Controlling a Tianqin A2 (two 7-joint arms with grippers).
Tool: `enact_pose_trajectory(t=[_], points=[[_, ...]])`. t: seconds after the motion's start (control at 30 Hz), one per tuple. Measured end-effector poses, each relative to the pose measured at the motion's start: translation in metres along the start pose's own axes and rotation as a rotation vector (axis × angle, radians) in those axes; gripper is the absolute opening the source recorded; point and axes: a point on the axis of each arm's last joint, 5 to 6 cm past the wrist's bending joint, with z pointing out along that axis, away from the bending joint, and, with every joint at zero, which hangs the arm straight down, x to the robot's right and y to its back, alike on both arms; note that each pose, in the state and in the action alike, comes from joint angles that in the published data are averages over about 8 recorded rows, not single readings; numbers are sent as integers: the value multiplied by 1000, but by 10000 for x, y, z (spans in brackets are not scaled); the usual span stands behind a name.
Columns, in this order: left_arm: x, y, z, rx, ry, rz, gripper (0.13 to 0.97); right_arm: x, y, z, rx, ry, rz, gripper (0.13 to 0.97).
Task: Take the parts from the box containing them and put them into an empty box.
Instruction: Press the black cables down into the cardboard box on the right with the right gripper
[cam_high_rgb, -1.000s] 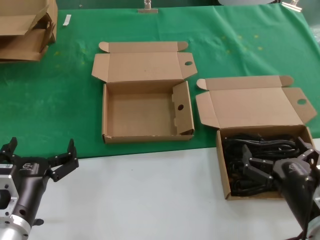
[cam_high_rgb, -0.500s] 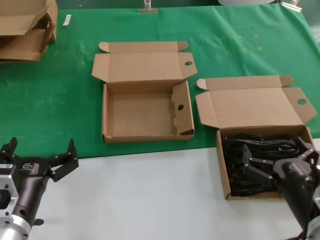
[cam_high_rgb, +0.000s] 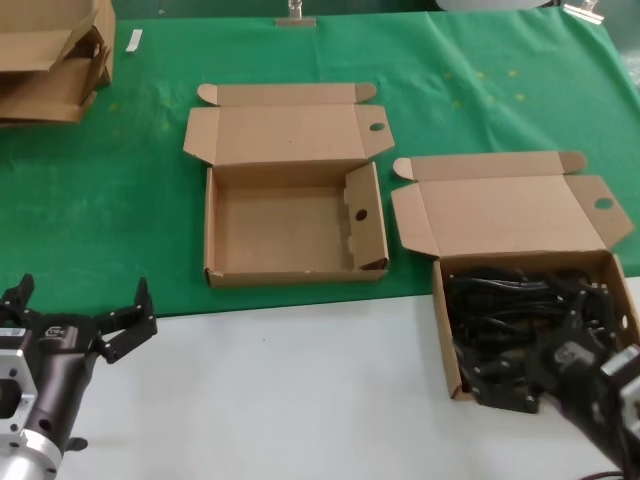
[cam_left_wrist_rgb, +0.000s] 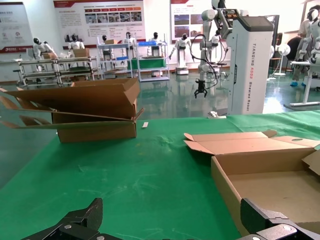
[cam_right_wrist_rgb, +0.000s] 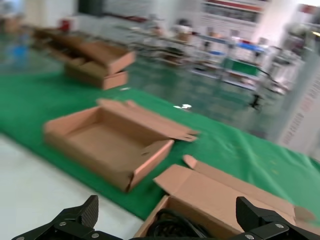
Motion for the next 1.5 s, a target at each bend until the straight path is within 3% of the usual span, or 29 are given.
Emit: enact_pose_trajectory(t=[0.2,0.4,0.67,1.13,1.5], points=[[0,0,0,0,0,0,966,376,-9,-62,-39,-89,-341,966],[0,0,0,0,0,0,966,792,-103,49,-77,-166,-741,966],[0,0,0,0,0,0,966,1026,-285,313,-92,-275,-1101,966],[0,0,0,0,0,0,966,1025,-389,641,-156,-403,-1233,966],[0,0,0,0,0,0,966,962,-256,681,-198,-440,-1231,964]])
